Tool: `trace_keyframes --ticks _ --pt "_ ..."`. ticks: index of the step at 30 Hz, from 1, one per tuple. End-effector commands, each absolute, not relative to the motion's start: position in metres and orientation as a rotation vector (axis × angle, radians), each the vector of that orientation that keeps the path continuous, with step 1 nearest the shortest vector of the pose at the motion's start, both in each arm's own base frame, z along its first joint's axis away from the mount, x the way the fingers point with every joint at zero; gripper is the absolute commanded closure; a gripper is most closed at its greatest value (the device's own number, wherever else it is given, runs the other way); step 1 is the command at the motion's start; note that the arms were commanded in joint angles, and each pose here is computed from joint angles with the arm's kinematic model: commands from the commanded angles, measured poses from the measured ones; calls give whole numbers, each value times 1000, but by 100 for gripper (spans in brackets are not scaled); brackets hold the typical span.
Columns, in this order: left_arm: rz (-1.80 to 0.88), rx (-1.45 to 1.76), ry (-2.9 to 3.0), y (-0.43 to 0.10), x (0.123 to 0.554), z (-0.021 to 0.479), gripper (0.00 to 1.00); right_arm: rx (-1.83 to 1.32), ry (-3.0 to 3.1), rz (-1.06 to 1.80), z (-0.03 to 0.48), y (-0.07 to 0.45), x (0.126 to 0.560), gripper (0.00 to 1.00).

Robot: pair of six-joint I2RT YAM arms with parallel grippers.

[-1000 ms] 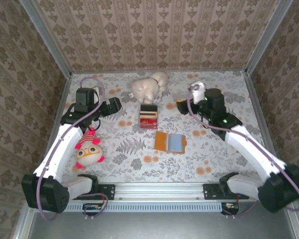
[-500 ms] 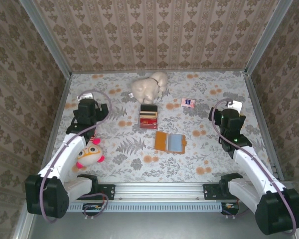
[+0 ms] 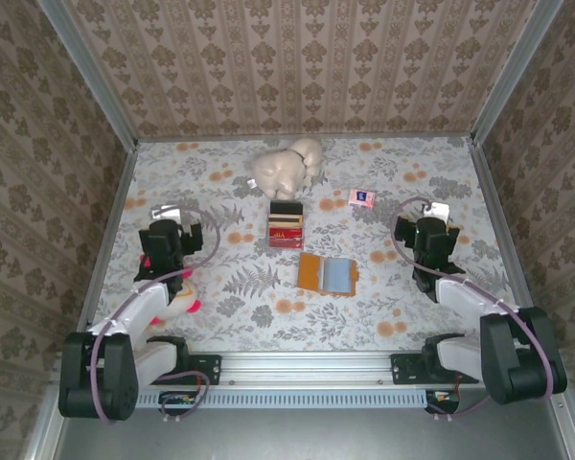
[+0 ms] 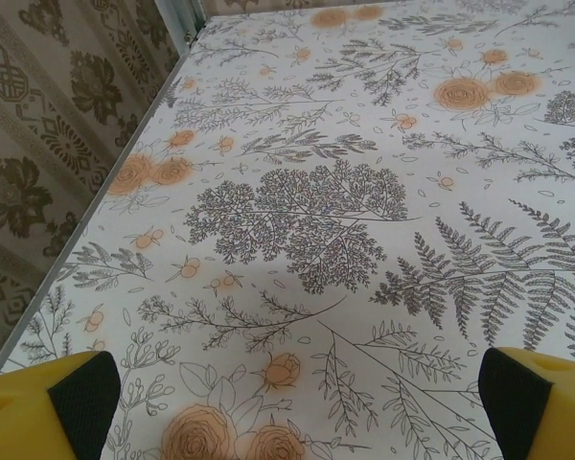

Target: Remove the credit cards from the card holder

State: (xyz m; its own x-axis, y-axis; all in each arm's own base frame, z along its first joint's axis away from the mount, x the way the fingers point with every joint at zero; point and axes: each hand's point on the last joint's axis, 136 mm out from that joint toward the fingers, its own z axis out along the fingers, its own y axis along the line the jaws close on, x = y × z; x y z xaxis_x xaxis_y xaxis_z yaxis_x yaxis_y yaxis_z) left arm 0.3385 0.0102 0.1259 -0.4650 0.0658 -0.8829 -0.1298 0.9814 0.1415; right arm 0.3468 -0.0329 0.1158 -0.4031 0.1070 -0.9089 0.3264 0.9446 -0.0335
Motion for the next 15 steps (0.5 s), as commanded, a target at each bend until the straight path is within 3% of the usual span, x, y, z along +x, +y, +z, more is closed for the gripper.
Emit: trace_keyframes --ticks 1,15 --pt "134 65 1920 -7 350 144 0 209 1880 -174 132 -16 364 0" --pt "10 147 1836 -15 374 128 0 65 1823 -158 126 -1 381 0"
